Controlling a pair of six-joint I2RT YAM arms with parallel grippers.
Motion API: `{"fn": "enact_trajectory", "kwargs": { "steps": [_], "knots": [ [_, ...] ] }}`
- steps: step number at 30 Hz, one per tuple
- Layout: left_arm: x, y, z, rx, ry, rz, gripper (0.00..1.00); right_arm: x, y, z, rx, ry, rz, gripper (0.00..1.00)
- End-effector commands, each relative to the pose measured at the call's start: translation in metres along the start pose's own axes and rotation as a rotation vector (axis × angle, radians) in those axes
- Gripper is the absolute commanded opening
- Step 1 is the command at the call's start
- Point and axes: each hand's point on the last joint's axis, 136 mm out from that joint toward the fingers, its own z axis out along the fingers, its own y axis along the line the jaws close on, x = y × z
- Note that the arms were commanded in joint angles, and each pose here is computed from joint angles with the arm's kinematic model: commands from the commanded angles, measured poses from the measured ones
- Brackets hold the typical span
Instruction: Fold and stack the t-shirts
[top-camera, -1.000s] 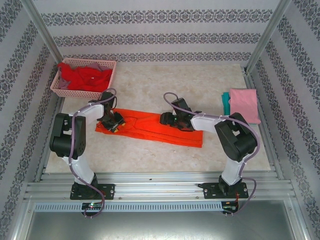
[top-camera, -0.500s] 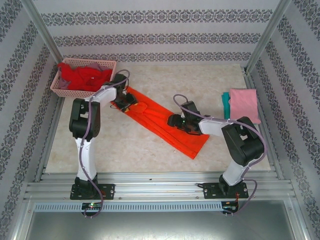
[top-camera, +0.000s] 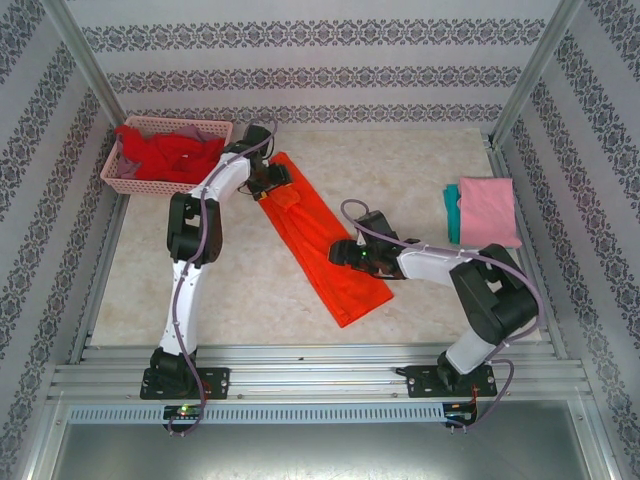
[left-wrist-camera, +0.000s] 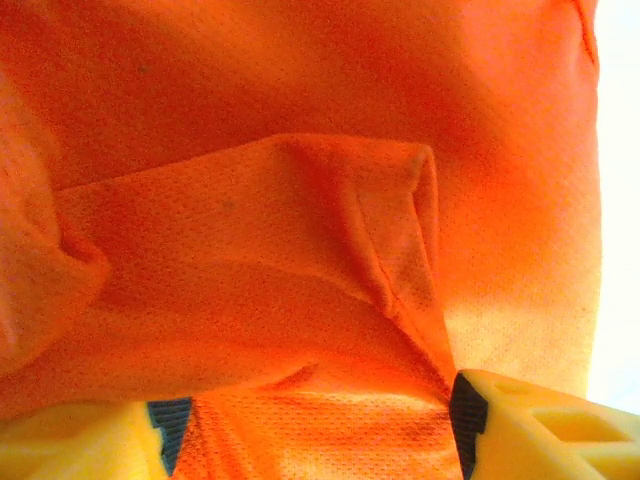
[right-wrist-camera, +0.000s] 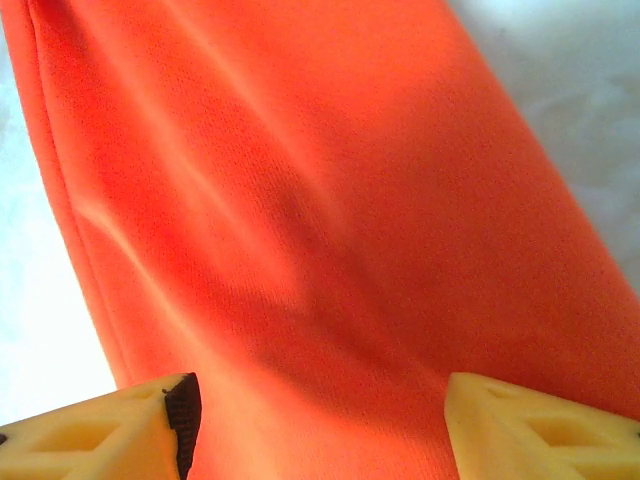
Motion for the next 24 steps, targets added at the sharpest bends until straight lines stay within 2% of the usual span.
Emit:
{"fn": "enact_trajectory", "kwargs": {
  "steps": [1,7,9,12,18,24],
  "knots": [
    [0.004,0.011,-0.027,-0.087,-0.054,0.057,0.78,-0.025,0.009,-0.028,0.034,-0.088,-0.147,0.67],
    [-0.012,-0.017,-0.12,0.034,-0.274,0.073,0.93,-0.082,0.038,-0.028,0.03,-0.174,-0.288,0.69],
    [-0.009,-0.013,-0.146,0.042,-0.33,0.059,0.98,-0.097,0.054,-0.017,-0.003,-0.172,-0.303,0.69],
    [0.01,0.0,-0.176,0.056,-0.388,0.026,1.0,-0.121,0.085,0.003,-0.067,-0.173,-0.32,0.68],
    [0.072,0.043,-0.205,0.08,-0.415,-0.05,1.0,-0.139,0.135,0.051,-0.169,-0.108,-0.307,0.66],
    [0.136,0.084,-0.194,0.101,-0.358,-0.146,1.0,-0.141,0.16,0.111,-0.235,-0.022,-0.257,0.66]
  ]
}}
